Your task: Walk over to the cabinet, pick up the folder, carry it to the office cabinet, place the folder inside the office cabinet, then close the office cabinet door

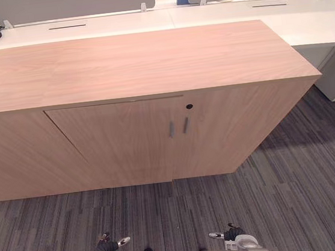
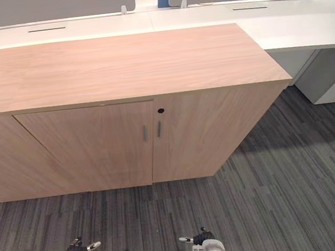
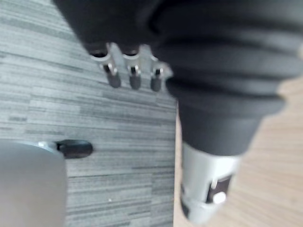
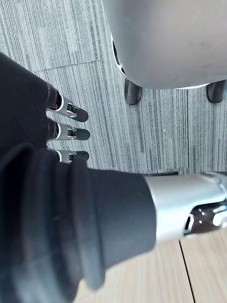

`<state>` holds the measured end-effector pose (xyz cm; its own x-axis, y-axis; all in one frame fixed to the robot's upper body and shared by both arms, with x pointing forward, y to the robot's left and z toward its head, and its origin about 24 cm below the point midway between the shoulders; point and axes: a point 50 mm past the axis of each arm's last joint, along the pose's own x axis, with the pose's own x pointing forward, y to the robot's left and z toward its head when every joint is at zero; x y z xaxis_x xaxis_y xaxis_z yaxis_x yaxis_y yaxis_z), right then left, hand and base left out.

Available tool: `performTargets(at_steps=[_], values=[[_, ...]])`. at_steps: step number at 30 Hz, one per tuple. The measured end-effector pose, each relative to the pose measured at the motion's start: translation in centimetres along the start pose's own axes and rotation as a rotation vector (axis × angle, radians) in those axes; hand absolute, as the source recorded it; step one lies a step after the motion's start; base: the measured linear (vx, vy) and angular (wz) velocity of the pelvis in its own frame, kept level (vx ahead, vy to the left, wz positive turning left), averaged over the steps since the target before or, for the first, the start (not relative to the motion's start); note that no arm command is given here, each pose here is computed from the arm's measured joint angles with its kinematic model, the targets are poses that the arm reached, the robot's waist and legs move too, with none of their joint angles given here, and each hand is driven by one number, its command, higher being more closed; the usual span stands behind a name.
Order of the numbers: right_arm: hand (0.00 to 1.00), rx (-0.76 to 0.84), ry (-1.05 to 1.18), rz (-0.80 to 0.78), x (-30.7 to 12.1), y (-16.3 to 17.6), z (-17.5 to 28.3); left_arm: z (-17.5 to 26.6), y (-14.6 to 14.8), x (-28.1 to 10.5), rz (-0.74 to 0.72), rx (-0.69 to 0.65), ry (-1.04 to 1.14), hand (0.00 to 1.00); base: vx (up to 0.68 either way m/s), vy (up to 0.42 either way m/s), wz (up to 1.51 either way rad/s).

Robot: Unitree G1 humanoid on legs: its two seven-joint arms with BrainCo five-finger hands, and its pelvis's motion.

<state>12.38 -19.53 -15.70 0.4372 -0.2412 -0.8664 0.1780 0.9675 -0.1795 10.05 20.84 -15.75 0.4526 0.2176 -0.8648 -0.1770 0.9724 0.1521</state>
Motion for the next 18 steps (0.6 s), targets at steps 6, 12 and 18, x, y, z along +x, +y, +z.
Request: performTargets(at_steps=[6,12,18], values=[[0.00,0.001,-0.004,0.001,0.04,0.04,0.22,0.00,-0.02,0.00,-0.001,-0.001,0.001,0.00,0.00,-0.001,-0.06],[0.00,0.008,0.002,0.000,0.05,-0.01,0.20,0.02,-0.03,0.01,-0.002,-0.001,0.000,0.00,-0.04,-0.020,-0.04],[0.00,0.018,0.004,0.000,0.05,-0.03,0.18,0.02,0.00,0.01,-0.001,-0.003,0.000,0.00,0.00,-0.005,0.00]])
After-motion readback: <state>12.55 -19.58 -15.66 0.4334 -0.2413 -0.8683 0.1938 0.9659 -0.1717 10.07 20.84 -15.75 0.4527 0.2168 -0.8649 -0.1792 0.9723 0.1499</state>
